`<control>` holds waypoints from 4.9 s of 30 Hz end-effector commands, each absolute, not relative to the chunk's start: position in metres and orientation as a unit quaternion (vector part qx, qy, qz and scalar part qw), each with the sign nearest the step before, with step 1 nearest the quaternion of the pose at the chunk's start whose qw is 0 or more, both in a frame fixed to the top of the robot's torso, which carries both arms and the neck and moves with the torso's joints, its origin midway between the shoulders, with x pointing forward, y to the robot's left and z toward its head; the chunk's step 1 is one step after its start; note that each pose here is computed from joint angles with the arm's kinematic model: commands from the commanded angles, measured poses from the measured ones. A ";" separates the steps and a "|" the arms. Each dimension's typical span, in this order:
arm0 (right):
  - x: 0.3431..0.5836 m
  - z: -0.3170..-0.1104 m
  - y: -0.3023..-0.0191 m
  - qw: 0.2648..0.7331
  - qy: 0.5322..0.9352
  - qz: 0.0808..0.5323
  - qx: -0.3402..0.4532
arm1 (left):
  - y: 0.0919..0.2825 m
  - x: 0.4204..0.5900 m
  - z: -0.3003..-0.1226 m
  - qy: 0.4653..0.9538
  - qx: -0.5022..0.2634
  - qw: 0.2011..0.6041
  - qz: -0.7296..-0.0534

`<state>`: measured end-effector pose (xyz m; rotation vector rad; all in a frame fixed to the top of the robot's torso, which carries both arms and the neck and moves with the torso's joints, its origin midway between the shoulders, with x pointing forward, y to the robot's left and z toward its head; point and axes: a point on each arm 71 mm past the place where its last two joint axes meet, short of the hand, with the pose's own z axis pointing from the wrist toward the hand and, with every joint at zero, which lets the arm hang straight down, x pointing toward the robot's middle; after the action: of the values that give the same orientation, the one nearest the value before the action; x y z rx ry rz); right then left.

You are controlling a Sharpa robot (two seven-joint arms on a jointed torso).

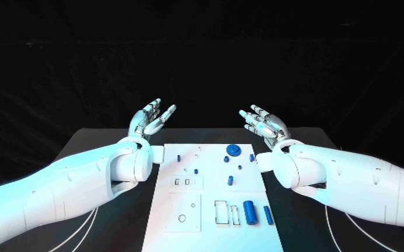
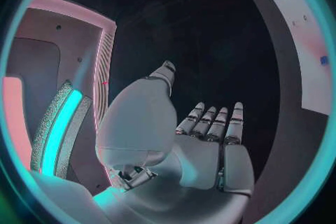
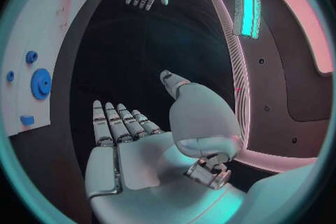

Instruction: Assemble the parts on the task board

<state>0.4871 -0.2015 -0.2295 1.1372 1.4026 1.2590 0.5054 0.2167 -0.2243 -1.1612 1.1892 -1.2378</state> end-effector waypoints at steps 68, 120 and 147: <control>0.513 -0.183 -0.187 0.602 0.756 0.190 -0.175 | 0.213 0.463 -0.142 0.532 -0.358 0.441 -0.628; 0.513 -0.191 -0.170 0.619 0.740 0.203 -0.166 | 0.213 0.464 -0.133 0.532 -0.355 0.440 -0.630; 0.534 -0.173 -0.117 0.690 0.669 0.237 -0.142 | 0.211 0.465 -0.133 0.533 -0.356 0.438 -0.630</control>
<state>0.5320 -0.1185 -0.1748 -0.3222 1.5249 0.5240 0.4656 0.2138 -0.1347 -0.8921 1.3210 -1.5429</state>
